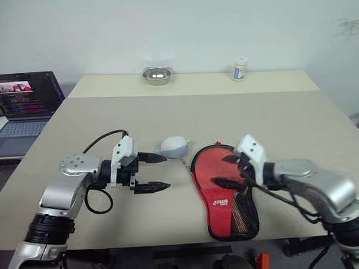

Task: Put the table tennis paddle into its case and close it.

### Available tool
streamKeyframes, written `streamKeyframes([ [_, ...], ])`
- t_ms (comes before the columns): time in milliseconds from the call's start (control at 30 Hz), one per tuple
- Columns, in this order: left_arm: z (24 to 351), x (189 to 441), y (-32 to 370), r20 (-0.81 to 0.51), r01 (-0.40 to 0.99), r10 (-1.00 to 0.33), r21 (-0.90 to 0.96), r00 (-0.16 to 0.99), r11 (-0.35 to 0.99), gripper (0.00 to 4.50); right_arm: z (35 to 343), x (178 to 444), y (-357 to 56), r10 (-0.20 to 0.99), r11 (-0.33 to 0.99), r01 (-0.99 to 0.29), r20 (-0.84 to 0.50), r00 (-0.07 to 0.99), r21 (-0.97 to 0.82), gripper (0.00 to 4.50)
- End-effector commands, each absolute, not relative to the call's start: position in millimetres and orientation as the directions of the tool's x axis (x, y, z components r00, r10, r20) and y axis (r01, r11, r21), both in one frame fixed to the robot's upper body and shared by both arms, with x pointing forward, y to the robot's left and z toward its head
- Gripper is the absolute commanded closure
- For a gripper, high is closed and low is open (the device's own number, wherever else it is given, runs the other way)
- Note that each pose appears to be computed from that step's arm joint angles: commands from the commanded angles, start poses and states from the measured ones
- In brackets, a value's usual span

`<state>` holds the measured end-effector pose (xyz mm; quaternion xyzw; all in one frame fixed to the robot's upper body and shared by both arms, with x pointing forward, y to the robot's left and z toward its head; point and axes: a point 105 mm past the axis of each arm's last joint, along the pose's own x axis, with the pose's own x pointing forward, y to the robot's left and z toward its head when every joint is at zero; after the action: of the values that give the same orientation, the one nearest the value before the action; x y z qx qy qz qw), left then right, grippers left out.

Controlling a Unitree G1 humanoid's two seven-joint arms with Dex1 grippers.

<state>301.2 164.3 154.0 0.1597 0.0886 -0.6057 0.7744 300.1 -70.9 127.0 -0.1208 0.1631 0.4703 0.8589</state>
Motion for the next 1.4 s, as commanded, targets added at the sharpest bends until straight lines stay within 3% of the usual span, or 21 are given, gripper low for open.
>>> streamKeyframes([
  [33, 168, 313, 170, -0.324, 0.943, -0.890, 0.195, 0.321, 0.270, 0.00, 123, 314, -67, 0.747, 0.560, -0.823, -0.370, 0.553, -0.100, 0.03],
  [400, 189, 376, 167, -0.224, 0.826, -0.805, 0.296, 0.549, 0.480, 0.00, 112, 317, -49, 0.754, 0.543, -0.834, -0.378, 0.537, -0.103, 0.03],
  [600, 161, 402, 162, -0.344, 0.834, -0.760, 0.267, 0.551, 0.484, 0.00, 114, 315, -48, 0.754, 0.546, -0.831, -0.372, 0.541, -0.102, 0.03],
  [800, 136, 408, 151, -0.424, 0.878, -0.769, 0.193, 0.477, 0.438, 0.00, 125, 316, -45, 0.753, 0.551, -0.824, -0.346, 0.560, -0.136, 0.03],
  [933, 118, 417, 147, -0.457, 0.859, -0.737, 0.144, 0.498, 0.491, 0.00, 138, 314, -41, 0.766, 0.540, -0.827, -0.315, 0.560, -0.157, 0.03],
  [1033, 110, 414, 139, -0.464, 0.874, -0.752, 0.119, 0.468, 0.471, 0.56, 141, 316, -42, 0.758, 0.555, -0.816, -0.304, 0.577, -0.164, 0.00],
  [1167, 106, 411, 138, -0.460, 0.883, -0.766, 0.097, 0.449, 0.459, 1.89, 127, 321, -48, 0.732, 0.584, -0.799, -0.333, 0.594, -0.141, 0.00],
  [1200, 106, 410, 138, -0.459, 0.885, -0.769, 0.095, 0.445, 0.456, 2.34, 118, 321, -49, 0.726, 0.588, -0.800, -0.356, 0.588, -0.123, 0.00],
  [1400, 116, 413, 136, -0.441, 0.886, -0.775, 0.124, 0.453, 0.448, 3.93, 78, 326, -65, 0.656, 0.639, -0.767, -0.477, 0.585, -0.063, 0.00],
])
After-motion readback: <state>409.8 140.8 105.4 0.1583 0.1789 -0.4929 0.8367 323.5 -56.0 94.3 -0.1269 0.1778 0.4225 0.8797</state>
